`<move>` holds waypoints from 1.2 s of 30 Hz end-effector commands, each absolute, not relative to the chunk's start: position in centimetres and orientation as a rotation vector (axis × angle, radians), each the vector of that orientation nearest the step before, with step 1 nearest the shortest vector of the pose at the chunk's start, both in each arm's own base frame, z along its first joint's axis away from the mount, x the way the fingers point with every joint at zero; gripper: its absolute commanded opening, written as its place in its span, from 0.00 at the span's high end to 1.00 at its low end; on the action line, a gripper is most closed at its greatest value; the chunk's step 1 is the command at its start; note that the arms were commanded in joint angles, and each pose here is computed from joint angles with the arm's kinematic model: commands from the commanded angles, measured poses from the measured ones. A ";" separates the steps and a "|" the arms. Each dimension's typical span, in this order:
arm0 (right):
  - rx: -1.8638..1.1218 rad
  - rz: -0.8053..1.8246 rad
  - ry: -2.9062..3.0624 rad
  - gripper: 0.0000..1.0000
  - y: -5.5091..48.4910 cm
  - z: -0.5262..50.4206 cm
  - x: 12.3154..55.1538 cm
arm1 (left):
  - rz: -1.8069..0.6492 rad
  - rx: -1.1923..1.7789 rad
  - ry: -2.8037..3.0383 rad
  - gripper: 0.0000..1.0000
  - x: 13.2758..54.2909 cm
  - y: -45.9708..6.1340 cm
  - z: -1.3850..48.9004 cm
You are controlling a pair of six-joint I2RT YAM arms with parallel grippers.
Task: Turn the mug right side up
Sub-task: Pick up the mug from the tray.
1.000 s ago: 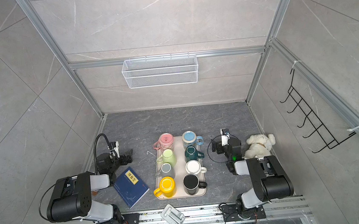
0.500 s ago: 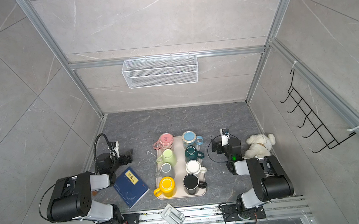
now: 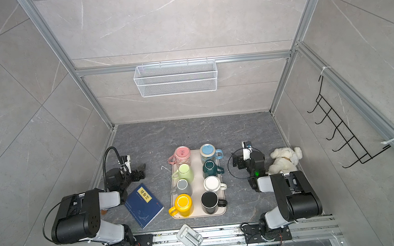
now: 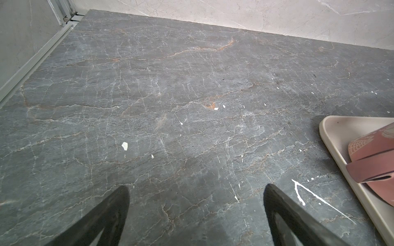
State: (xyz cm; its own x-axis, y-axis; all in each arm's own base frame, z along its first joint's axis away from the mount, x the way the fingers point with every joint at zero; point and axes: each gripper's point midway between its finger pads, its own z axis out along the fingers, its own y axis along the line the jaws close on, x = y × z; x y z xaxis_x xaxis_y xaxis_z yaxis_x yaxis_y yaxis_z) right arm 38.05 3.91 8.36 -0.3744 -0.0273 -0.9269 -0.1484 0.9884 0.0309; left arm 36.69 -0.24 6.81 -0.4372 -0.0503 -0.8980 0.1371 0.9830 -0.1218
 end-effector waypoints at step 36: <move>0.937 1.129 2.188 0.28 12.5 20.3 32.5 | -0.733 -0.702 1.762 0.15 31.9 -1.1 22.5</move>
